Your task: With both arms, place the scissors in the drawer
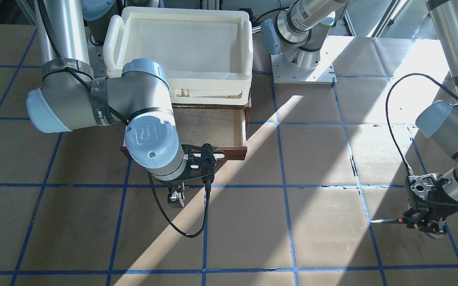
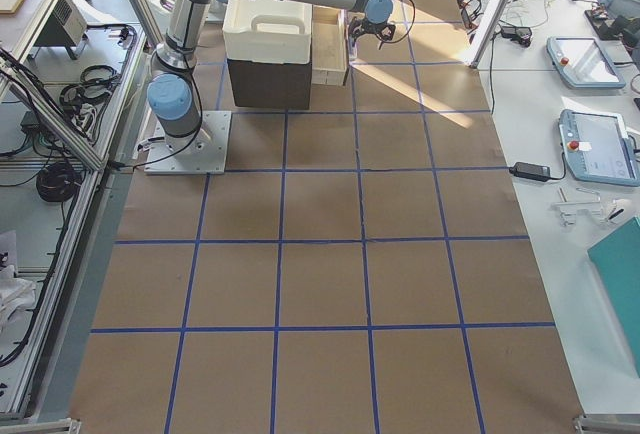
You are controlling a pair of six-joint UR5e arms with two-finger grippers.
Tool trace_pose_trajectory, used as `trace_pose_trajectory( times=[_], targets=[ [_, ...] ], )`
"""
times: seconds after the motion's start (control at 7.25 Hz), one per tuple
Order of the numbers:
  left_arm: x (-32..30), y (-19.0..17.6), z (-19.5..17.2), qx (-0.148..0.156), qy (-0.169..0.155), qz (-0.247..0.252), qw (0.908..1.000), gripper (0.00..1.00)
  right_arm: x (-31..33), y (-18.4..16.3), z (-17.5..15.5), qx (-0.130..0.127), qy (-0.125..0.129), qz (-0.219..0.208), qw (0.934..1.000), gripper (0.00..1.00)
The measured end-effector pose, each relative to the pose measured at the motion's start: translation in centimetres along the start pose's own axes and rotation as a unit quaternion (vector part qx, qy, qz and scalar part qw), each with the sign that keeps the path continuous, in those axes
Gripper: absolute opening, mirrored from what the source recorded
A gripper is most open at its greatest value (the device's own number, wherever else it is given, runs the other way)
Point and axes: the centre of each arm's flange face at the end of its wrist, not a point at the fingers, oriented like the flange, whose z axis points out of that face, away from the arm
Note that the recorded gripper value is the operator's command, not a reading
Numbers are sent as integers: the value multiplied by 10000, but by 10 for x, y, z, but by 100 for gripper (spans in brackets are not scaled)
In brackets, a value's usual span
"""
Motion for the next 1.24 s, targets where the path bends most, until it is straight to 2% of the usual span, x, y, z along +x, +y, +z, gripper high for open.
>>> trace_pose_trajectory(
  times=[0.55,1.24],
  targets=[
    [3,-34,-52,141,241,-83,9996,0,12,0,-5,72,247,2,9997,100],
    [6,-37,-60,187,340,-170,9991,0,18,3,-8,112,455,7,9989,100]
  ],
)
